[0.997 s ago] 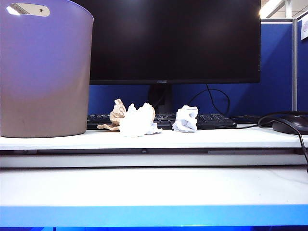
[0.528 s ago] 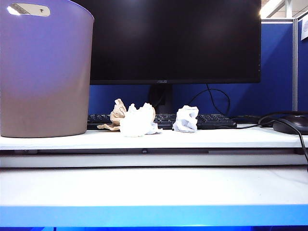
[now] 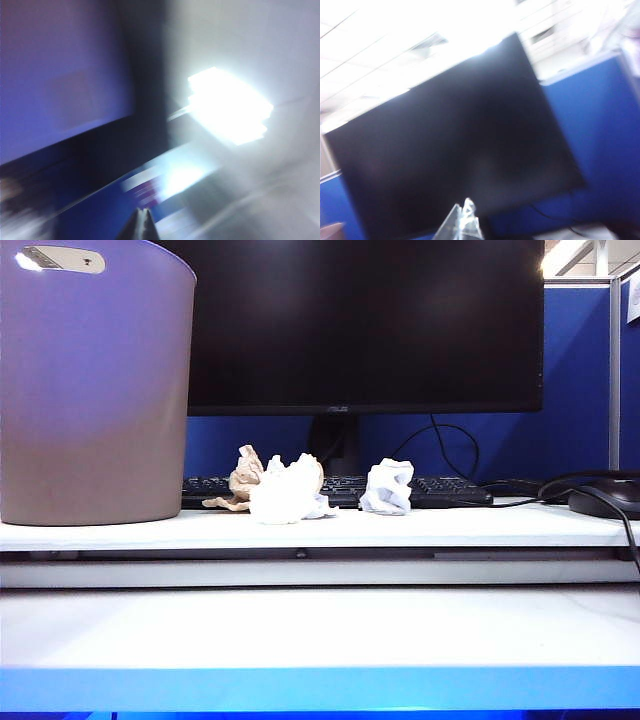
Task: Pick up all paper balls from the table and place them in the pink trash can.
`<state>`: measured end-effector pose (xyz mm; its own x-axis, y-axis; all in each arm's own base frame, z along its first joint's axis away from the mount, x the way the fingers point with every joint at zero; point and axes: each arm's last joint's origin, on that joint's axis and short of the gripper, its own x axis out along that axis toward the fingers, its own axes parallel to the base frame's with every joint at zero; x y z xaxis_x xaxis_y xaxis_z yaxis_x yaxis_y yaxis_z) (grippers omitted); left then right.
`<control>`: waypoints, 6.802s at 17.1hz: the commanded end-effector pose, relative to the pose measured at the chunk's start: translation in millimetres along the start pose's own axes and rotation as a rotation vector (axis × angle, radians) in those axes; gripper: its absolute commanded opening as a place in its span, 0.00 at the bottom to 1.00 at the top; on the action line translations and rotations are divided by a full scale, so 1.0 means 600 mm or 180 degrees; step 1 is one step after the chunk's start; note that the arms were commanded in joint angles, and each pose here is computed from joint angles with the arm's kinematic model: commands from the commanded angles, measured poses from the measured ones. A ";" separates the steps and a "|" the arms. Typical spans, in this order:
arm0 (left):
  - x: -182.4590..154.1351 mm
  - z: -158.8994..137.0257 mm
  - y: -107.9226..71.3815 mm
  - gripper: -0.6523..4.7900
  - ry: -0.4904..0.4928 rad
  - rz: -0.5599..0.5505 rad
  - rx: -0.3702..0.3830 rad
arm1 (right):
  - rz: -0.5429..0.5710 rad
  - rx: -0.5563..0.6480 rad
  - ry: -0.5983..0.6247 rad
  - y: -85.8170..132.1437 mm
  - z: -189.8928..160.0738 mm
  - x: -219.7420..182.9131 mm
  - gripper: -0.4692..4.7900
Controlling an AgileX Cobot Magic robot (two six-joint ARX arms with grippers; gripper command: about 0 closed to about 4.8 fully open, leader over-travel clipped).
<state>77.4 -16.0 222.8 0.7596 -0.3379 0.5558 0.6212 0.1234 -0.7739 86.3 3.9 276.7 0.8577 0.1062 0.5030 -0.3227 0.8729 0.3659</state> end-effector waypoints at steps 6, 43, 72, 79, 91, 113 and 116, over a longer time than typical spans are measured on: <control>0.133 0.069 -0.244 0.11 0.1163 0.0037 0.2597 | 0.1119 0.0100 0.2686 0.045 -0.164 0.374 0.78; 0.263 0.006 -0.103 0.21 0.2955 0.0267 0.2510 | 0.2993 0.0160 0.2226 0.323 -0.030 0.557 1.00; 0.451 -0.251 0.139 0.11 0.2850 0.0695 0.2965 | 0.0750 -0.1686 0.3616 0.194 0.102 0.438 1.00; 0.570 -0.149 -0.065 0.11 0.2307 0.0748 0.4249 | 0.0899 -0.1587 0.3637 0.197 0.105 0.434 1.00; 0.498 0.110 -0.093 0.59 0.2862 0.2559 0.4365 | 0.1539 -0.0884 0.4534 0.163 -0.094 0.491 1.00; 0.497 0.111 -0.096 0.65 0.2862 0.2575 0.4397 | 0.1749 -0.1317 0.5586 0.235 -0.452 0.442 0.53; 0.497 0.112 -0.100 0.65 0.2829 0.2568 0.4411 | 0.1774 -0.1335 0.5579 0.236 -0.451 0.442 0.09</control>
<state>282.9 -62.4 448.7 0.8748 -0.0921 -0.4756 0.2557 0.9217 0.2918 376.7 284.5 244.5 0.1609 0.4328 -0.8870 -0.7950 0.5894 0.1434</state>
